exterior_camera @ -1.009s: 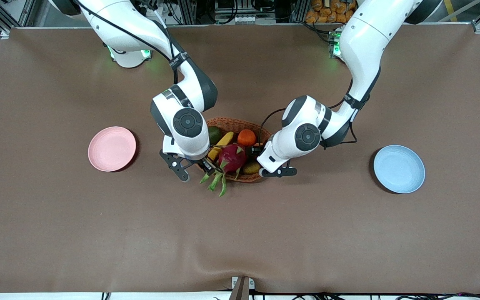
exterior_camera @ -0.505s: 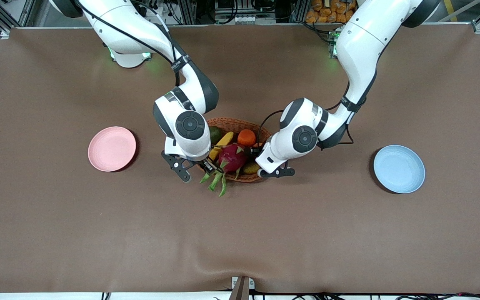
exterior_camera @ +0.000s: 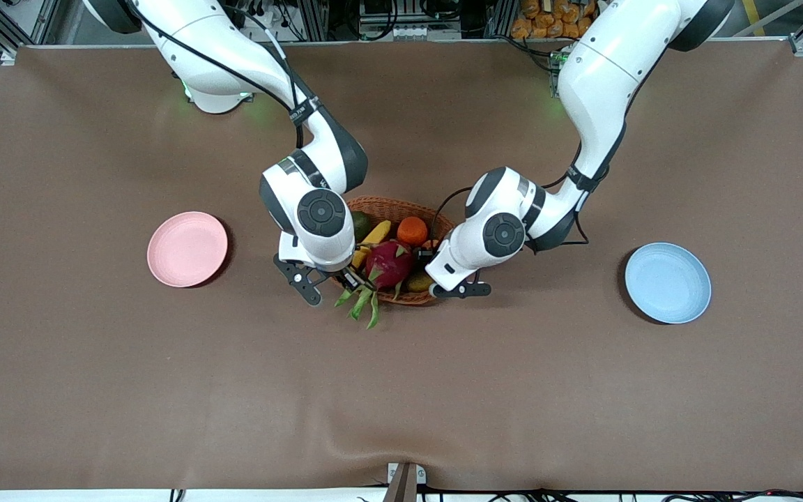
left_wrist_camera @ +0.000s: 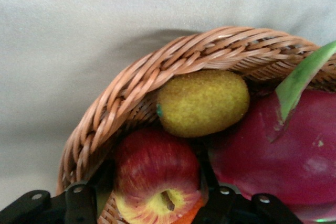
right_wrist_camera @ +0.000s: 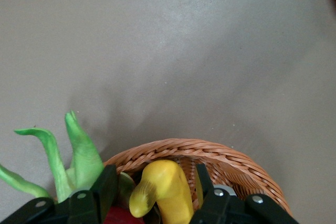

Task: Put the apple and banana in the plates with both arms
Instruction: 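Close the left gripper on the apple while the right gripper grips the banana, then carry the apple with the left gripper over the light blue plate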

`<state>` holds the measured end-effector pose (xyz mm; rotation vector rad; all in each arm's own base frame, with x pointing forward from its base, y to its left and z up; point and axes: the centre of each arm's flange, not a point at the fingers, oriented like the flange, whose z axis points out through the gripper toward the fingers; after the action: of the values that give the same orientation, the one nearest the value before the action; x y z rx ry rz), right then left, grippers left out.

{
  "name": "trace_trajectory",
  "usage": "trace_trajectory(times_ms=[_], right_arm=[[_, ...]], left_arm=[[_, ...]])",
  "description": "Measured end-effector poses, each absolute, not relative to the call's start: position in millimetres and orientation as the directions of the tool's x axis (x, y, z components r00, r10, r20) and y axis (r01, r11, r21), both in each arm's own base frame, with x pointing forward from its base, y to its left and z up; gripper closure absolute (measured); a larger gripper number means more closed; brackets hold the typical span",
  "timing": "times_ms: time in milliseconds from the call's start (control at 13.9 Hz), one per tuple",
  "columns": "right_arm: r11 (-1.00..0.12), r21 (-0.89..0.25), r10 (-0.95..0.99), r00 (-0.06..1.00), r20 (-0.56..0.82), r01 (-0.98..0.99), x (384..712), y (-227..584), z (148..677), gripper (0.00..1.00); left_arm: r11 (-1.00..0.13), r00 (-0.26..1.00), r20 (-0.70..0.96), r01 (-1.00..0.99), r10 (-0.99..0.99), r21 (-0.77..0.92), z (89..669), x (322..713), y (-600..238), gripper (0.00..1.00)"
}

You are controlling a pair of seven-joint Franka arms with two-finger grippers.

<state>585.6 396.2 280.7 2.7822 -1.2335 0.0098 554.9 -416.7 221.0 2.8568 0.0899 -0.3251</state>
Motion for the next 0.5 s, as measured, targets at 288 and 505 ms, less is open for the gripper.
trace_trajectory(times_ms=[288, 505], right_arm=[[-0.669, 0.083, -0.738, 0.673, 0.046, -0.739, 585.7, 397.1, 278.6, 0.35], [-0.672, 0.086, -0.735, 0.677, 0.044, -0.735, 583.6, 399.9, 276.5, 0.37]], left_arm=[[-0.969, 0.961, -0.273, 0.105, 0.041, 0.223, 267.8, 570.2, -390.0, 0.30], [-0.973, 0.952, -0.299, 0.129, 0.067, 0.194, 332.6, 582.0, -346.2, 0.30]])
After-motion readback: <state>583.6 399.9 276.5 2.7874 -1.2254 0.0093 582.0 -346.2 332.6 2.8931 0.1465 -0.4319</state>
